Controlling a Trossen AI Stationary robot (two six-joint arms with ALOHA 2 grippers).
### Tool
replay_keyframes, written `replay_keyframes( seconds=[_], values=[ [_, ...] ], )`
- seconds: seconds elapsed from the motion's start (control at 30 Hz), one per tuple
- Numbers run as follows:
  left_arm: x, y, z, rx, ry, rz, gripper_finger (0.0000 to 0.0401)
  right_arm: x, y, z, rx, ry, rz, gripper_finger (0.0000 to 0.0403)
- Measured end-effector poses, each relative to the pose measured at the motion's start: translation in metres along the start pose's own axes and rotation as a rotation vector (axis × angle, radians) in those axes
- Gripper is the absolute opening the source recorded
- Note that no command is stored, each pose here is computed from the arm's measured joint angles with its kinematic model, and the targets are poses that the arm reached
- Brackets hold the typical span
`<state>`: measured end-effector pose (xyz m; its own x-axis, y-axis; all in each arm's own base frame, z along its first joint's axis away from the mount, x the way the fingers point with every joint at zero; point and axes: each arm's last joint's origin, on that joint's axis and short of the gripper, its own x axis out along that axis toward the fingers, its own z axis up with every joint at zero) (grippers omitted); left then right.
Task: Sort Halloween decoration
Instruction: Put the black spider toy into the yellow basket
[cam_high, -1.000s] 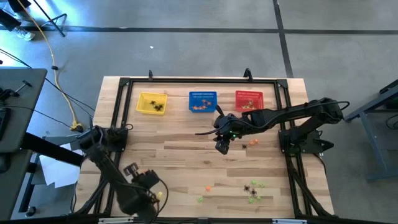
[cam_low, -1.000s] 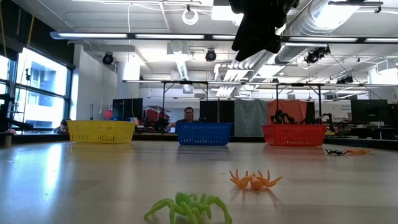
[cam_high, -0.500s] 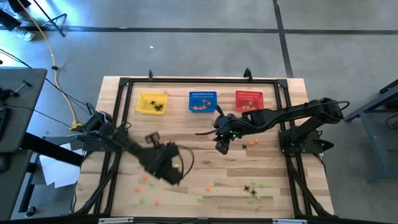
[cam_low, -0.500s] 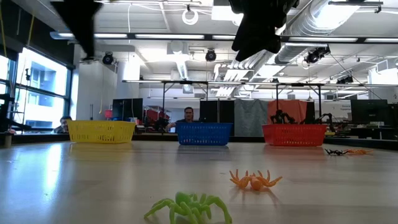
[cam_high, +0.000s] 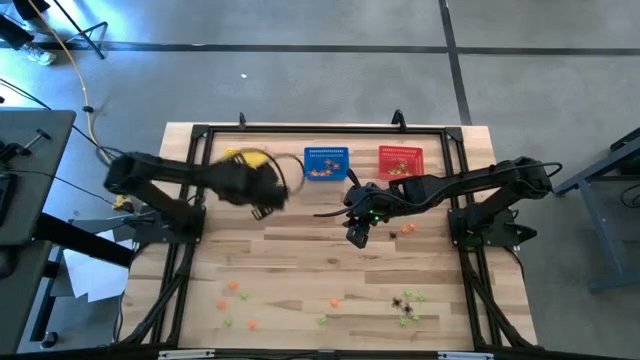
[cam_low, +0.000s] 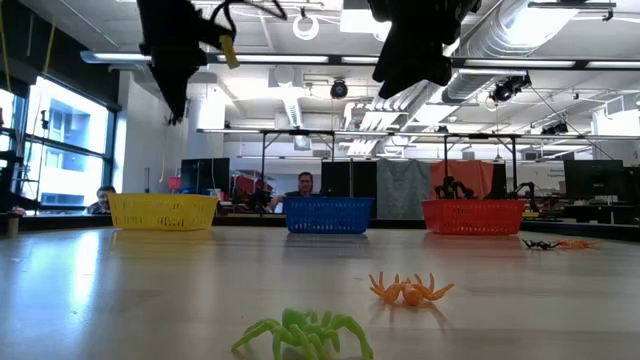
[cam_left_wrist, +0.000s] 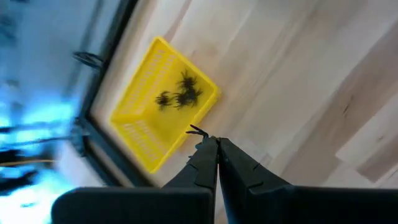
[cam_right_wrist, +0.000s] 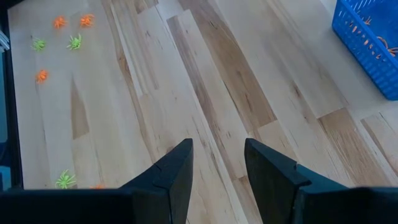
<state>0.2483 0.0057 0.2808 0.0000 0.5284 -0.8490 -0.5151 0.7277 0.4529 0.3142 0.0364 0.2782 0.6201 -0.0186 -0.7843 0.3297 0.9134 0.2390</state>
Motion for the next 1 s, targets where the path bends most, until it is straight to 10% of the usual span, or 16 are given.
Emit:
replay_keyframes(
  seconds=[0.47, 1.0],
  values=[
    [0.053, 0.089, -0.015, -0.314, -0.175, -0.074, 0.0000, 0.000, 0.000, 0.000, 0.000, 0.000, 0.000, 0.0142],
    [0.078, 0.112, -0.015, -0.343, -0.146, -0.098, 0.0000, 0.000, 0.000, 0.000, 0.000, 0.000, 0.000, 0.0142]
  ],
)
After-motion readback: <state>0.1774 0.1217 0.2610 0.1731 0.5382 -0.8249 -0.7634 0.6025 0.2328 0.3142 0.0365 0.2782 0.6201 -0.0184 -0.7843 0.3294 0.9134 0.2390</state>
